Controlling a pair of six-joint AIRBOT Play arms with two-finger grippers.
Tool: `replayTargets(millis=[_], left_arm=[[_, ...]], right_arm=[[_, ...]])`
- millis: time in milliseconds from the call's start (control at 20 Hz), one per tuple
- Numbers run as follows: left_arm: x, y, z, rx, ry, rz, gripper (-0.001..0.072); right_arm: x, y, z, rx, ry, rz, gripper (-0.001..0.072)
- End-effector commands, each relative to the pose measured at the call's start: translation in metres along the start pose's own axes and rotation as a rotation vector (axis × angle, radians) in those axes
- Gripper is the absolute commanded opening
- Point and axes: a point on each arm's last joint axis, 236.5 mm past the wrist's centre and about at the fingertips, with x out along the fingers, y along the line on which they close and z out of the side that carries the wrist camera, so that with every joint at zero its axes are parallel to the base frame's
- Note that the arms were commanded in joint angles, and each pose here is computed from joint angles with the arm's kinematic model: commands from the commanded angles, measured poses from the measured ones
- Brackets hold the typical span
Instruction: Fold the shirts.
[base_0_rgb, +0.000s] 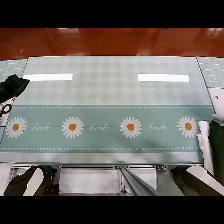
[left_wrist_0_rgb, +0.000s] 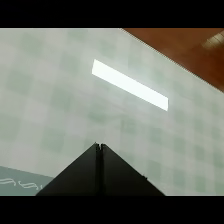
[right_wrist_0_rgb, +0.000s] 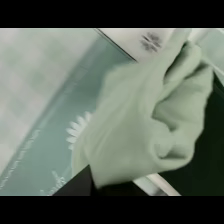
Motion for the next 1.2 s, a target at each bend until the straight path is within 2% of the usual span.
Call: replayTargets(millis=[0,200,250,300,350,400,550,600,650,700,800,900,950,1000,1150], left_arm=[[0.015,0.003,-0.004,0.028,0.021,0.003,0.0024],[0.036,0.004,-0.018,0.04,0.072,-0.002,0.0024],[0.041,0.003,-0.023,0.054,0.087,-0.006,0.0024],[0.047,0.001,-0.028,0.071,0.107,-0.013,0.0024],[0.052,0.0,-0.033,0.084,0.12,-0.016,0.0024],[0.055,0.003,-0.031,0.102,0.111,-0.009,0.0024],[0.054,0.019,0.007,0.108,-0.017,0.053,0.0024],[0.051,0.02,0.022,0.109,-0.047,0.058,0.0024],[0.048,0.015,0.038,0.117,-0.072,0.053,0.0024],[0.048,0.004,0.051,0.123,-0.08,0.029,0.0024],[0.05,-0.035,0.067,0.102,-0.035,-0.093,0.0024],[0.055,-0.086,0.07,0.143,0.051,-0.235,0.0023],[0.064,-0.104,0.065,0.238,0.098,-0.251,0.0023],[0.081,-0.109,0.051,0.312,0.166,-0.198,0.0023],[0.107,-0.1,-0.017,0.474,0.449,0.028,0.0023]], right_arm=[[0.008,-0.079,-0.057,0.214,0.083,-0.226,0.0022],[0.006,-0.142,-0.123,0.337,0.187,-0.528,0.0023],[0.009,-0.15,-0.136,0.347,0.221,-0.565,0.0054],[0.017,-0.152,-0.147,0.358,0.26,-0.571,0.0323],[0.024,-0.151,-0.153,0.364,0.287,-0.56,0.0411],[0.029,-0.15,-0.156,0.365,0.304,-0.559,0.0411],[0.031,-0.146,-0.15,0.319,0.297,-0.562,0.0397],[0.035,-0.139,-0.137,0.289,0.254,-0.533,0.0324],[0.045,-0.121,-0.117,0.246,0.196,-0.444,0.0119],[0.061,-0.077,-0.087,0.132,0.118,-0.257,0.0023],[0.071,0.044,-0.034,-0.098,-0.04,0.134,0.0022],[0.068,0.153,-0.013,-0.298,-0.152,0.349,0.0022],[0.073,0.202,-0.022,-0.422,-0.157,0.397,0.0022],[0.084,0.24,-0.04,-0.535,-0.128,0.413,0.0022],[0.143,0.309,-0.126,-0.901,0.021,0.307,0.0022]])
